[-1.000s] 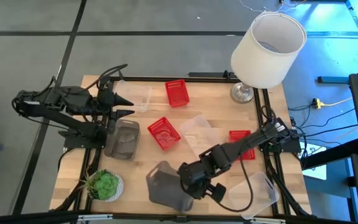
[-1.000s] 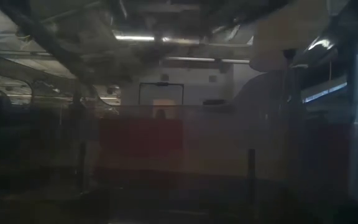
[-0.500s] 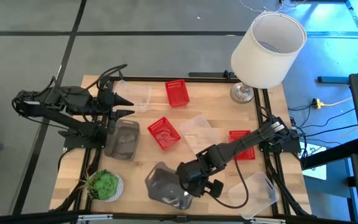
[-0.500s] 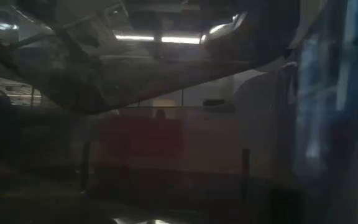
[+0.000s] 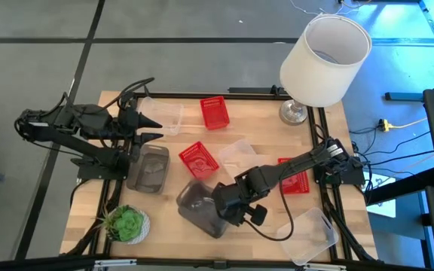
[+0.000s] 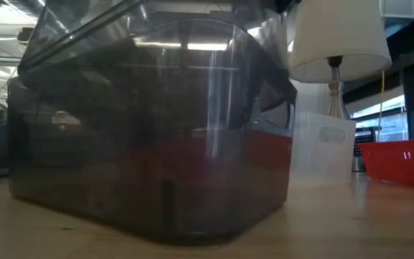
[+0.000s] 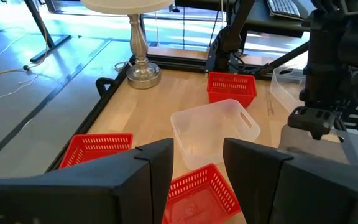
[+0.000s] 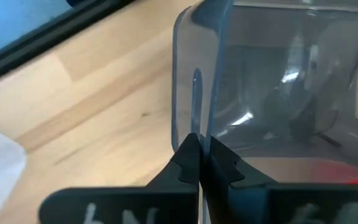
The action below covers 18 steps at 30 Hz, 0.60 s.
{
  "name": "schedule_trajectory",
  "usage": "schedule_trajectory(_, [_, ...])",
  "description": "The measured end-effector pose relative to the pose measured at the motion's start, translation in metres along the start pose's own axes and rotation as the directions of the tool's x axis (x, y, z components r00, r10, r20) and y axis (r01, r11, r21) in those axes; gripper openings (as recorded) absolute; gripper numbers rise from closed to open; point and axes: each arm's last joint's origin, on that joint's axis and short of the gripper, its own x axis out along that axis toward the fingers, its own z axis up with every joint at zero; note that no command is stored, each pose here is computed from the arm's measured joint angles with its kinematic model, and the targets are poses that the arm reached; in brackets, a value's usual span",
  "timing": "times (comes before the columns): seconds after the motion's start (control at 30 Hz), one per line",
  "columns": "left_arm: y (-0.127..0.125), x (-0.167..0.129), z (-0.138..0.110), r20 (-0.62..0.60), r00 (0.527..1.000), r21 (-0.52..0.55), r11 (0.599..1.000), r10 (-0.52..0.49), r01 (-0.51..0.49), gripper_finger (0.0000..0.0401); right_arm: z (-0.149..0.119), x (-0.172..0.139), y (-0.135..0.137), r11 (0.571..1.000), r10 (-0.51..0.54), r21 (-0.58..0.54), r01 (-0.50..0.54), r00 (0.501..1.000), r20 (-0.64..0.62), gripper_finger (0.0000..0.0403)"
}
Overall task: Stack baskets by color
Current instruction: Stack the top black bin on the bottom black bin
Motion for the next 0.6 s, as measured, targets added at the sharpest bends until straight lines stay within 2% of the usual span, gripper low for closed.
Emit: schedule_trajectory(0.6, [0.000,0.000,0.000,0.000,1.000,0.000,1.000,0.000,0.000,0.0133,-0.016,0.021,0.002,0.999,-0.042,0.023,0.045,0.992,-0.122,0.0010])
